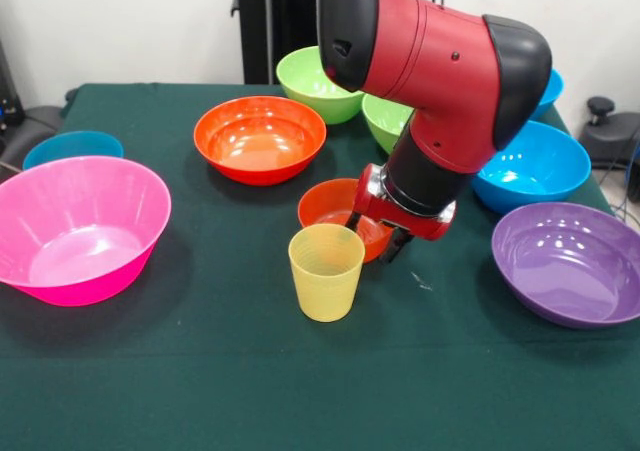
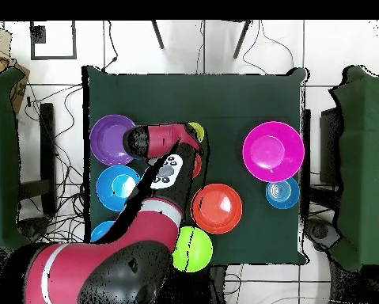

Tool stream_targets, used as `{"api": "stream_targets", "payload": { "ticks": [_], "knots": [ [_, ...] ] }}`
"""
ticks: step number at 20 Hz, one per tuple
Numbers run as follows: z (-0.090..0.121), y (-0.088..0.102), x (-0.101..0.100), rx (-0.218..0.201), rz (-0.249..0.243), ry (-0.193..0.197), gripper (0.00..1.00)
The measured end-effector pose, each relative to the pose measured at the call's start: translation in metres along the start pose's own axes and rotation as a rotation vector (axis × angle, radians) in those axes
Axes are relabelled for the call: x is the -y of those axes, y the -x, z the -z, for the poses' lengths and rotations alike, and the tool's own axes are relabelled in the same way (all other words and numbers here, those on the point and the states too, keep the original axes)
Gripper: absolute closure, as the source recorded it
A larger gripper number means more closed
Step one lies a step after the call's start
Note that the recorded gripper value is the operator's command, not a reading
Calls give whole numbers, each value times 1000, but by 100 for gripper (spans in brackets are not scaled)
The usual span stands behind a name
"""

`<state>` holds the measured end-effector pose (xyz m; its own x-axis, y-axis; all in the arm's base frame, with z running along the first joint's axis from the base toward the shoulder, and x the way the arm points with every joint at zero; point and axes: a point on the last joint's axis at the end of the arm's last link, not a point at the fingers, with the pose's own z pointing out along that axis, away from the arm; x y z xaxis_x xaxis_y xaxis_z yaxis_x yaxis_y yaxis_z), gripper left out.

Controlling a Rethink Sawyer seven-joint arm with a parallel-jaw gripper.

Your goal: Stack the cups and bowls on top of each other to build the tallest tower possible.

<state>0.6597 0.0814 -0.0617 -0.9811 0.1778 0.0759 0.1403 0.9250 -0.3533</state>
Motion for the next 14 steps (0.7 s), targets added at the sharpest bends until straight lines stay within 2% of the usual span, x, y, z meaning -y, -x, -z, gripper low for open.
{"api": "stream_targets", "payload": {
  "ticks": [14],
  "knots": [
    [0, -1, -1, 5, 5, -6, 0]
  ]
}}
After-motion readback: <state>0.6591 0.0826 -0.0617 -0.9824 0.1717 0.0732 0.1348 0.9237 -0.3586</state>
